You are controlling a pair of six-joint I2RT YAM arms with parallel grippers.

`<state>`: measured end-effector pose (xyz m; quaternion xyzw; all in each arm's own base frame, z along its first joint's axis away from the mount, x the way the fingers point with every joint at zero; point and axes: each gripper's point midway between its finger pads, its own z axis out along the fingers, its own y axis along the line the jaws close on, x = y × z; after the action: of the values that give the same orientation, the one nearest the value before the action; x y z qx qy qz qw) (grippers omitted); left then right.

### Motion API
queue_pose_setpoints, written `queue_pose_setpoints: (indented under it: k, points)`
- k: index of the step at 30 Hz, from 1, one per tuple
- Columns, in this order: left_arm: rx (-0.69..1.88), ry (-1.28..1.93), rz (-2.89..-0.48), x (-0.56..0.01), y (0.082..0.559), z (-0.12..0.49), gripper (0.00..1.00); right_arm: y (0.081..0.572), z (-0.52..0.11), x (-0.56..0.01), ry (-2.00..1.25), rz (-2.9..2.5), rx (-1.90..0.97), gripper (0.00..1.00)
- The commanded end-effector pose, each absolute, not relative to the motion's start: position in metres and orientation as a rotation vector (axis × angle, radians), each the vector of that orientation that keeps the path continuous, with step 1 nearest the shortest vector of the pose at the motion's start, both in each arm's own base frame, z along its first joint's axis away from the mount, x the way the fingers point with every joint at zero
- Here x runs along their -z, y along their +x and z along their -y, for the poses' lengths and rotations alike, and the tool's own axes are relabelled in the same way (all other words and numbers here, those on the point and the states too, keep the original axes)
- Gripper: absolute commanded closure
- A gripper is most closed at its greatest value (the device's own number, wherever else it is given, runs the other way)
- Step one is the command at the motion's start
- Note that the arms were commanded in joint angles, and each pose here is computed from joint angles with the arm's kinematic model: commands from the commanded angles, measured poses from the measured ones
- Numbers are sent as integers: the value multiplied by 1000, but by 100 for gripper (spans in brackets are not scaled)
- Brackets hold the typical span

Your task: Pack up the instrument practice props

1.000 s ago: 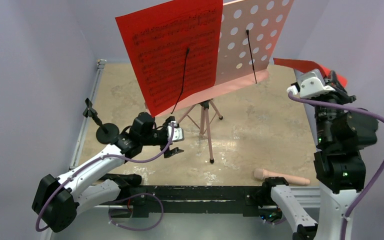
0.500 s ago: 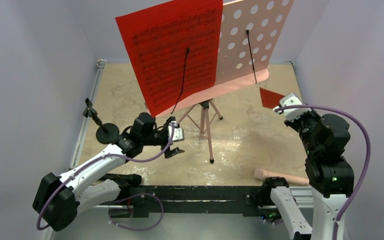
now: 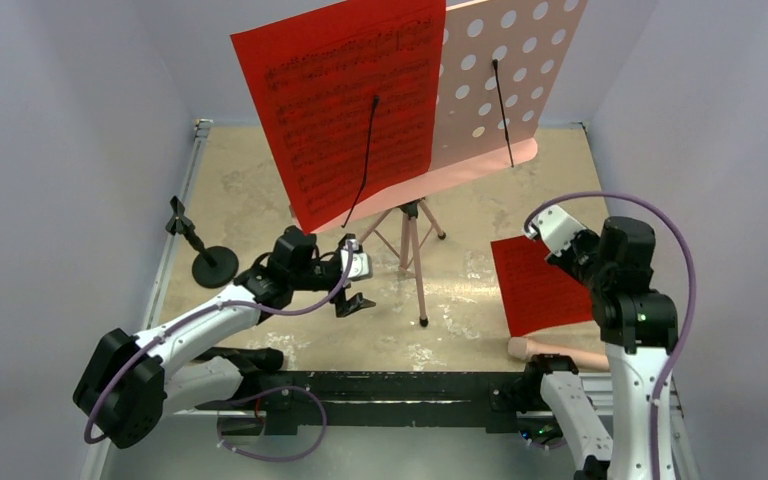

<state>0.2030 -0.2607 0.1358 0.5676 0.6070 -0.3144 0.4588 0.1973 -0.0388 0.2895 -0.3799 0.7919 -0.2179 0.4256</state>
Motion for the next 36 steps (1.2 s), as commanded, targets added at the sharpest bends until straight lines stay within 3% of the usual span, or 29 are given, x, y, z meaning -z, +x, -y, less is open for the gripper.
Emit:
queue_pose_setpoints:
  k: [1, 5, 18, 26, 36]
  points:
    - [767, 1370, -1547, -131, 215, 265, 4, 237, 34, -279, -960, -1935, 511, 100]
    - [759, 1364, -1680, -126, 230, 262, 5, 268, 48, -264, -865, -1964, 520, 100]
    - [758, 1371, -1744, -120, 240, 265, 5, 353, 105, -191, -784, -2134, 510, 100]
    - [737, 1322, -1777, -119, 248, 266, 2, 358, 122, -149, -895, -2287, 455, 100]
    - [731, 1308, -1805, -118, 248, 263, 2, 372, 130, -138, -1056, -2229, 500, 100]
